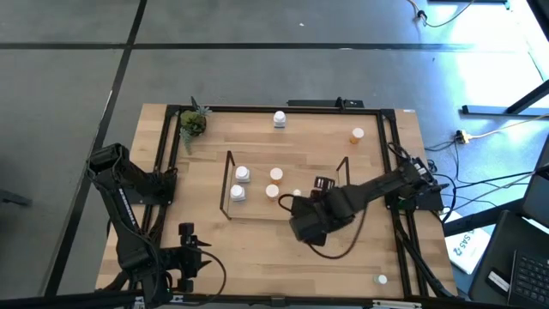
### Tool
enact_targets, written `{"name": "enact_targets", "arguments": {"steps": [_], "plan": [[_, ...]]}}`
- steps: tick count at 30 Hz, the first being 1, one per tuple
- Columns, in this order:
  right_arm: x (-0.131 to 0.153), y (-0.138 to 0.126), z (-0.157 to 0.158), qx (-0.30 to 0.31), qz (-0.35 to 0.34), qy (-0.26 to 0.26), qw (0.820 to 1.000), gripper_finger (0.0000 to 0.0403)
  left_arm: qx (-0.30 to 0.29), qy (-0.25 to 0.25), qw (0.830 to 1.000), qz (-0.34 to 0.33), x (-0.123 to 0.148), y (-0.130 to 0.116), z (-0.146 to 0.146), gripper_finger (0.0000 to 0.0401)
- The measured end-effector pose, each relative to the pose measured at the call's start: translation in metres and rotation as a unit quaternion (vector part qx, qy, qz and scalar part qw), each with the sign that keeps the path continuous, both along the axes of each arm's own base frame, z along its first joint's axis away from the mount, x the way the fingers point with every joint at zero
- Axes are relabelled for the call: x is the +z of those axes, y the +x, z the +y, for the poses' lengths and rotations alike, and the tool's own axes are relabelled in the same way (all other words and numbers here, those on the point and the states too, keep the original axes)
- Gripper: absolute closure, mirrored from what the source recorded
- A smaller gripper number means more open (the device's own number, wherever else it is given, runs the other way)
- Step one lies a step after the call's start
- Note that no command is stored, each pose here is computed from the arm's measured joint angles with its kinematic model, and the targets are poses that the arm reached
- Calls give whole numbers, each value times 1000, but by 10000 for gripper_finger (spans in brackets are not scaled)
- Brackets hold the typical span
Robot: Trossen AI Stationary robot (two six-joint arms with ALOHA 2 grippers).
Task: Pick and place medicine bottles onto shelf by color
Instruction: Put the white pill bottle on the shelf aligned with the other white pill bottle
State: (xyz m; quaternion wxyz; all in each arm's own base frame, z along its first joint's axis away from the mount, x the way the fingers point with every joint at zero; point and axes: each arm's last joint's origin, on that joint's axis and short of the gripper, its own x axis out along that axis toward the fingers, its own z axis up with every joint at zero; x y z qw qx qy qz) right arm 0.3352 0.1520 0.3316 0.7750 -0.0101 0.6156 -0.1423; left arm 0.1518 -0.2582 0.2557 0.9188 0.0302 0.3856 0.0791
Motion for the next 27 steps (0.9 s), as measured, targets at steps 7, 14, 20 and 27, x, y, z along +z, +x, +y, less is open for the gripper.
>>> {"name": "enact_targets", "arguments": {"steps": [7,14,20,27], "plan": [[23,-12,23,38,-80,-77,993,223,20,20,1000,-11,4,7,11,198],[25,-14,27,79,-99,-155,980,223,68,21,997,-17,35,13,54,198],[42,-17,2,75,-101,-141,982,223,85,20,995,-46,78,10,113,198],[75,-32,-29,32,-150,-99,983,223,123,50,988,-77,116,-1,190,198]]}}
